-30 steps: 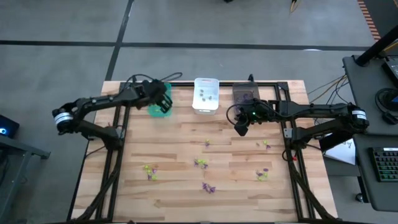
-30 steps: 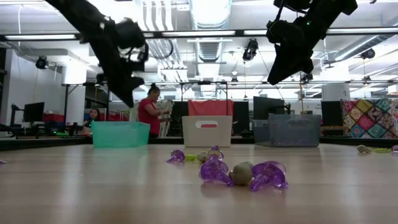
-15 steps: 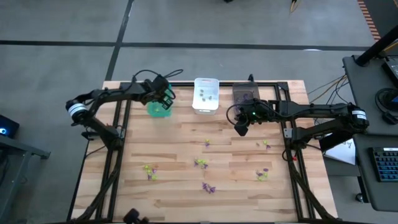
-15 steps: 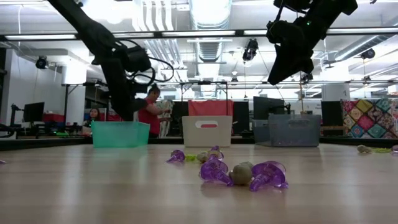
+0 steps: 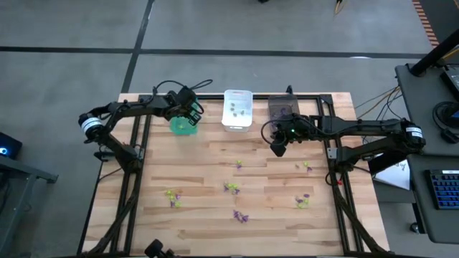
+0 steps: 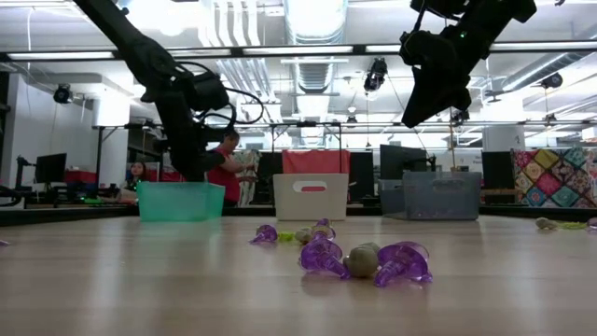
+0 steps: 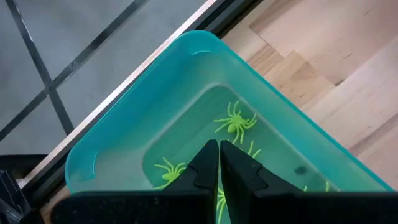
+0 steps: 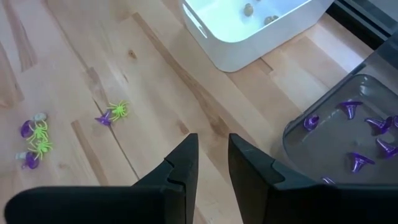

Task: Sort Halloween decoration
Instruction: Put the white skull toy into the white bin

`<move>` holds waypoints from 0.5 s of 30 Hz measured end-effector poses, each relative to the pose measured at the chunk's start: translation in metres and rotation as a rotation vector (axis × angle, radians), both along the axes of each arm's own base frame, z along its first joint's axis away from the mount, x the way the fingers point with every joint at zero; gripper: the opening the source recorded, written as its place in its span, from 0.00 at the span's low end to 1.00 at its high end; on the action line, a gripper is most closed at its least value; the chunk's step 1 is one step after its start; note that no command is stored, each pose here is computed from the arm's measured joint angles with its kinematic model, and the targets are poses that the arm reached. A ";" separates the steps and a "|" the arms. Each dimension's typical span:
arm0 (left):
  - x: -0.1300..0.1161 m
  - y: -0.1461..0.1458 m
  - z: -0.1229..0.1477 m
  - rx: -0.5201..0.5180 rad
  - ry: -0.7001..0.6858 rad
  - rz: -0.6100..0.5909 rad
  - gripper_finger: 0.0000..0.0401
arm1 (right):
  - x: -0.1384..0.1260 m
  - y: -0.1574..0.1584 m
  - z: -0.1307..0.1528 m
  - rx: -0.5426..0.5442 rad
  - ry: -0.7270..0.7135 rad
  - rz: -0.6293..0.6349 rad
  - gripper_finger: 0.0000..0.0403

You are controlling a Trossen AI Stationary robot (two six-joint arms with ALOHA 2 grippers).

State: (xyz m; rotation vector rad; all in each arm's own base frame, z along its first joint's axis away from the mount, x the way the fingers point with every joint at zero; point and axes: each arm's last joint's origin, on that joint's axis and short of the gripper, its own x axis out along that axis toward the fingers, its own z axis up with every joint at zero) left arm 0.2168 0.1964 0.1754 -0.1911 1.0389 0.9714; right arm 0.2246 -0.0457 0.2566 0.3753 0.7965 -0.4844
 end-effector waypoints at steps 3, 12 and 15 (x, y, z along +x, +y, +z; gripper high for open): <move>0.000 0.000 0.000 0.000 0.000 0.000 0.00 | 0.000 0.000 0.000 0.000 0.000 0.000 0.18; 0.002 -0.002 0.000 0.000 -0.004 -0.006 0.00 | 0.000 0.000 0.000 0.000 0.000 0.000 0.20; 0.002 -0.003 0.001 -0.001 -0.004 -0.011 0.00 | 0.000 0.000 0.000 0.000 0.000 0.000 0.19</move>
